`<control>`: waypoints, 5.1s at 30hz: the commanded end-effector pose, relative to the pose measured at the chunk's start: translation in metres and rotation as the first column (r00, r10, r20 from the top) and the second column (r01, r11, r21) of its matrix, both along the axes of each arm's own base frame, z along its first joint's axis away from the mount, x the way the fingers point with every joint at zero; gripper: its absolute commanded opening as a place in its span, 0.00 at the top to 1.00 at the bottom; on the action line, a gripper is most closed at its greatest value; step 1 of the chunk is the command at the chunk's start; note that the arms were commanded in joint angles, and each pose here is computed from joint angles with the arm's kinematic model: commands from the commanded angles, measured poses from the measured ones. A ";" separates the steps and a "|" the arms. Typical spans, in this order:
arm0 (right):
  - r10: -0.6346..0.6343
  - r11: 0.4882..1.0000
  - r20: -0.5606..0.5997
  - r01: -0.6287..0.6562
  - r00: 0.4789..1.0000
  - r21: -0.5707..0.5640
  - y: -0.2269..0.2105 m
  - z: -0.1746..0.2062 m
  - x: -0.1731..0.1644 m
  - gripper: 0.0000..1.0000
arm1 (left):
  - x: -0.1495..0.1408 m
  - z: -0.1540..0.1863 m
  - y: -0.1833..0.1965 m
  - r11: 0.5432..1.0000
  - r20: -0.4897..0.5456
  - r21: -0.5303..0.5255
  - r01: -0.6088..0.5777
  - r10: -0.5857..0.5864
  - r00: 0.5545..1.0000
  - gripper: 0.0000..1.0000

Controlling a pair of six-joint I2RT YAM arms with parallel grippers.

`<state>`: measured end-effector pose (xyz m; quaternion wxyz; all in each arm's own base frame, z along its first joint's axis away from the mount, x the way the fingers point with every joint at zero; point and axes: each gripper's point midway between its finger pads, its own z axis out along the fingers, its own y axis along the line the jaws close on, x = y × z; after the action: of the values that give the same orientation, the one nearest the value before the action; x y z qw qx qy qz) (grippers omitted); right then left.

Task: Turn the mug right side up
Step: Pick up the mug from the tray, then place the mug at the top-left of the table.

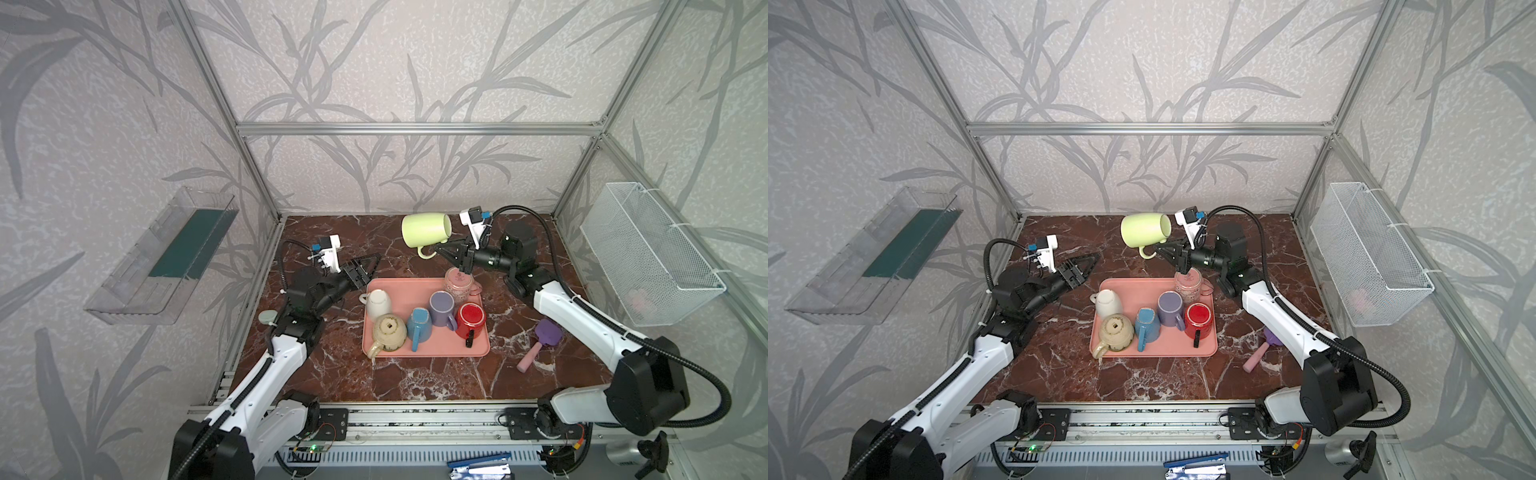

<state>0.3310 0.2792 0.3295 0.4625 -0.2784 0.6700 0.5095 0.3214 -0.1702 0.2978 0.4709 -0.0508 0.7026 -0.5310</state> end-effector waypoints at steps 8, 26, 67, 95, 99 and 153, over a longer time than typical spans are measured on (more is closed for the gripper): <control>0.068 0.977 0.121 -0.090 0.990 0.191 0.005 0.076 -0.003 1.00 | 0.001 0.064 -0.036 0.978 0.230 -0.121 0.168 -0.137 0.963 0.33; 0.159 0.946 0.068 -0.171 0.985 0.276 0.020 0.092 0.014 1.00 | 0.018 0.071 -0.066 0.943 0.327 -0.189 0.274 -0.202 0.923 0.38; 0.246 0.924 0.008 -0.237 0.969 0.299 0.032 0.058 0.001 1.00 | 0.023 0.080 -0.087 0.924 0.369 -0.202 0.325 -0.236 0.899 0.81; 0.151 0.946 -0.109 -0.111 0.982 0.305 0.016 0.001 0.029 0.58 | 0.039 0.036 -0.055 0.965 0.274 -0.241 0.100 -0.031 0.961 1.00; 0.109 0.952 -0.141 -0.063 0.984 0.299 0.006 -0.012 0.036 0.51 | 0.045 0.027 -0.049 0.977 0.245 -0.207 0.046 0.006 0.970 1.00; -0.315 0.891 -0.107 0.255 0.943 -0.377 -0.017 -0.136 -0.012 0.19 | 0.160 -0.114 0.173 0.306 -0.044 0.929 -0.209 0.650 0.758 1.00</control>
<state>0.3211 0.2599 0.1856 0.4032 -0.2067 0.8320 0.3202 0.4613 -0.0085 0.1546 0.3411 -0.0865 0.9331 0.0740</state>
